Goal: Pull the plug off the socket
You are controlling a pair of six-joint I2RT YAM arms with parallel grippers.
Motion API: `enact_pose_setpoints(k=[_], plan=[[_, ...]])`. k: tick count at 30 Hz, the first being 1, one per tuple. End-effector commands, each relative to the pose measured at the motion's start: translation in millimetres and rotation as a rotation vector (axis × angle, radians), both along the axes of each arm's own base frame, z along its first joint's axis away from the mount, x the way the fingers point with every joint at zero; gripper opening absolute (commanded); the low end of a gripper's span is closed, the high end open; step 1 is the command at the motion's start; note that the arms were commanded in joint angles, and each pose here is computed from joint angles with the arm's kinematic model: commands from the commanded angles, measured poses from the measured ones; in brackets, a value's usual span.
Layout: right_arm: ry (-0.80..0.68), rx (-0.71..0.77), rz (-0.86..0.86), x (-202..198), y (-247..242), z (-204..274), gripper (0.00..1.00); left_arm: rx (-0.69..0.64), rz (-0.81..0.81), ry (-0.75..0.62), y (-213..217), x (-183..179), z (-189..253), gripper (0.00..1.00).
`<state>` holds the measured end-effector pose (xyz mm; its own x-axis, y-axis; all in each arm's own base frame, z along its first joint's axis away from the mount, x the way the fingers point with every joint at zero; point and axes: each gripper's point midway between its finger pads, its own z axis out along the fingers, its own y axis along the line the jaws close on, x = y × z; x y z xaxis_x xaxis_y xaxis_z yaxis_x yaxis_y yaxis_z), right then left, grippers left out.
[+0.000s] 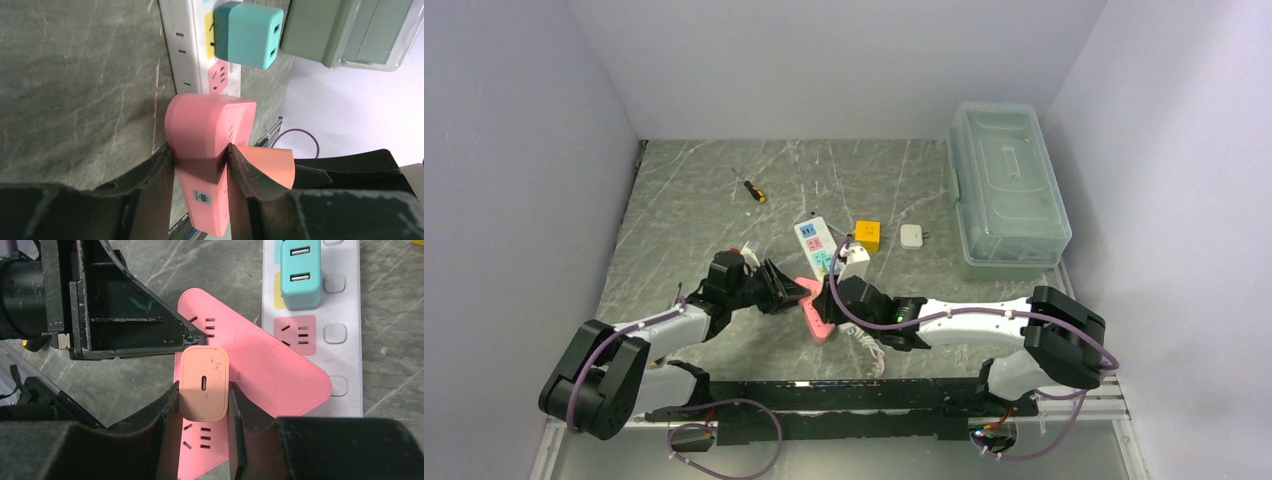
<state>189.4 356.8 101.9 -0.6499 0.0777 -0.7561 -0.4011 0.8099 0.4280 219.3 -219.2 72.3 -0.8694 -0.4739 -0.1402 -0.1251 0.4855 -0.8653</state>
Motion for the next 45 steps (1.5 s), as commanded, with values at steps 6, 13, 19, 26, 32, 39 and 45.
enact_pose_setpoints(k=[6,13,19,26,32,39,45], plan=[[0.003,-0.138,-0.036,-10.1,-4.3,-13.7,0.0,0.015,-0.028,-0.04,-10.7,-0.8,-5.3,0.16],[-0.071,-0.26,-0.06,-13.3,1.5,-7.2,0.0,0.027,-0.019,-0.05,-14.6,0.9,-5.9,0.09],[-0.066,-0.237,-0.049,-17.5,4.6,-2.1,0.0,0.053,0.006,-0.057,-12.3,3.1,-6.4,0.04],[0.001,-0.086,-0.02,-15.5,1.6,9.1,0.0,0.095,0.01,-0.046,-8.3,1.0,-14.6,0.02],[0.025,-0.05,-0.017,-13.5,-1.3,8.8,0.0,0.122,0.004,-0.042,-8.2,1.6,-19.1,0.02],[-0.025,-0.1,-0.028,-14.2,0.8,14.6,0.0,0.128,0.001,-0.031,-9.4,2.2,-21.8,0.02],[-0.094,-0.222,-0.051,-17.8,4.0,15.2,0.0,0.127,0.0,-0.039,-10.6,4.0,-19.5,0.02]])
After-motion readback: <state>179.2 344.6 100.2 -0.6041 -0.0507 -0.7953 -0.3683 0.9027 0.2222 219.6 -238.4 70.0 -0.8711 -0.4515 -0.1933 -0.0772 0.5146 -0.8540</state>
